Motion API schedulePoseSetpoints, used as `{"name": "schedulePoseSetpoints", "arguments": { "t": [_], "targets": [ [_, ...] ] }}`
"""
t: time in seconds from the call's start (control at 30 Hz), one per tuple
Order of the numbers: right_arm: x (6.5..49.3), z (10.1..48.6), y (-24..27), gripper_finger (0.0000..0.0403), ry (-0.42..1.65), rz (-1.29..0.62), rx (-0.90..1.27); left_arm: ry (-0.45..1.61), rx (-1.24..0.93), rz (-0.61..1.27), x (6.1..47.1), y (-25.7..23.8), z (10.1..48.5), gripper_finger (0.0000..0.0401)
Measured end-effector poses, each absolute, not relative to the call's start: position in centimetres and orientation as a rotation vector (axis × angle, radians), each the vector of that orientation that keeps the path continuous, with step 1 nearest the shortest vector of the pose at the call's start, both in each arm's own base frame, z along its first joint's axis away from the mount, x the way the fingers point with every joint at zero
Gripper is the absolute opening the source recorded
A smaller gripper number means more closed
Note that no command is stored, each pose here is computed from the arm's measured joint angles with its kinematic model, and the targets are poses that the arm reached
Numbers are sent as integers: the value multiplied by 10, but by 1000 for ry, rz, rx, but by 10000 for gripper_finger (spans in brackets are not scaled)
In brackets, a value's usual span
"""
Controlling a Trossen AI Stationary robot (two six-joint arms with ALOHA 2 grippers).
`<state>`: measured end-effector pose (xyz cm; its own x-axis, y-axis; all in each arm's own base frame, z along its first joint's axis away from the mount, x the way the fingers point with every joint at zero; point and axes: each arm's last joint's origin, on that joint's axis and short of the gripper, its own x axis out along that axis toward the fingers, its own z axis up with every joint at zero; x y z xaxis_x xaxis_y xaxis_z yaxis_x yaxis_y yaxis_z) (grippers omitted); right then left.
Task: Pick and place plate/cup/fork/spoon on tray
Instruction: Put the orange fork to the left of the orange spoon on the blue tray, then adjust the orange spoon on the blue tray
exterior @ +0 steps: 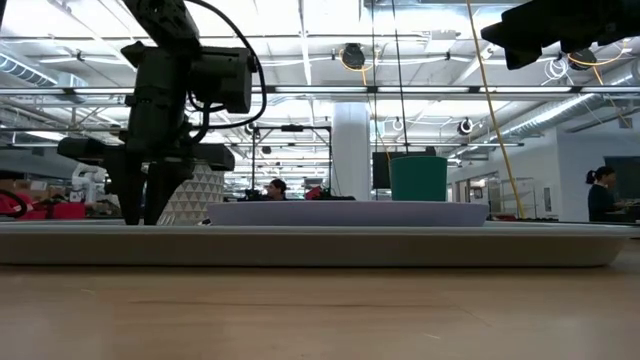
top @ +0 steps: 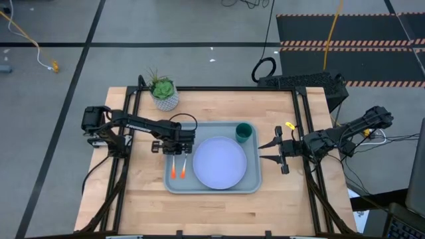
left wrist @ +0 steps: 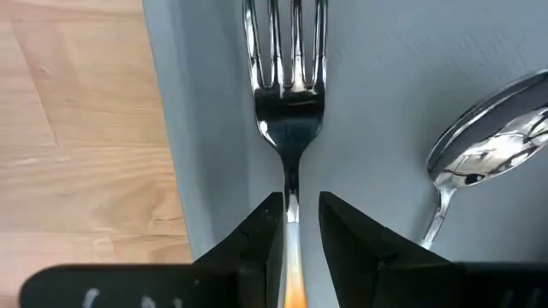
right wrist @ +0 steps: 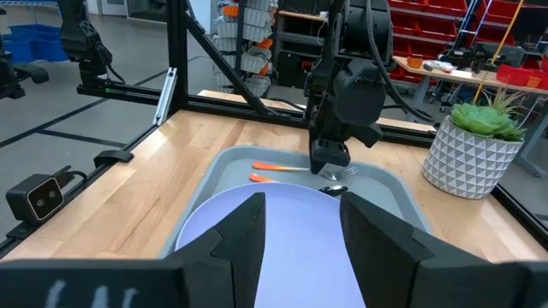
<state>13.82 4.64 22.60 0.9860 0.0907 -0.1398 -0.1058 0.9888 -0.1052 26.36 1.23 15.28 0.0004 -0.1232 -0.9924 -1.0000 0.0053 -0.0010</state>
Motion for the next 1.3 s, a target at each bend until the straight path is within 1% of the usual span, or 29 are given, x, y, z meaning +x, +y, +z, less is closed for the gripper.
{"name": "schedulePoseSetpoints", "arguments": {
  "t": [0.17,0.33,0.63,0.9,1.03,1.2,1.3],
  "targets": [
    [138,226,46,144,136,99,-112,1300,-1305,1133,264,12,153,81],
    [138,226,46,144,135,99,-112,1256,-1311,1105,269,13,153,81],
    [138,226,46,144,135,99,-112,1264,-1292,1117,267,13,153,81],
    [138,226,46,144,137,99,-112,1213,-1245,1145,268,15,153,81],
    [138,225,46,144,143,99,-115,1231,-1244,1122,268,16,153,81],
    [138,225,46,144,143,99,-116,1243,-1276,1083,270,14,159,81],
    [138,225,46,144,142,99,-116,1229,-1269,1052,276,14,172,81]
  ]
}}
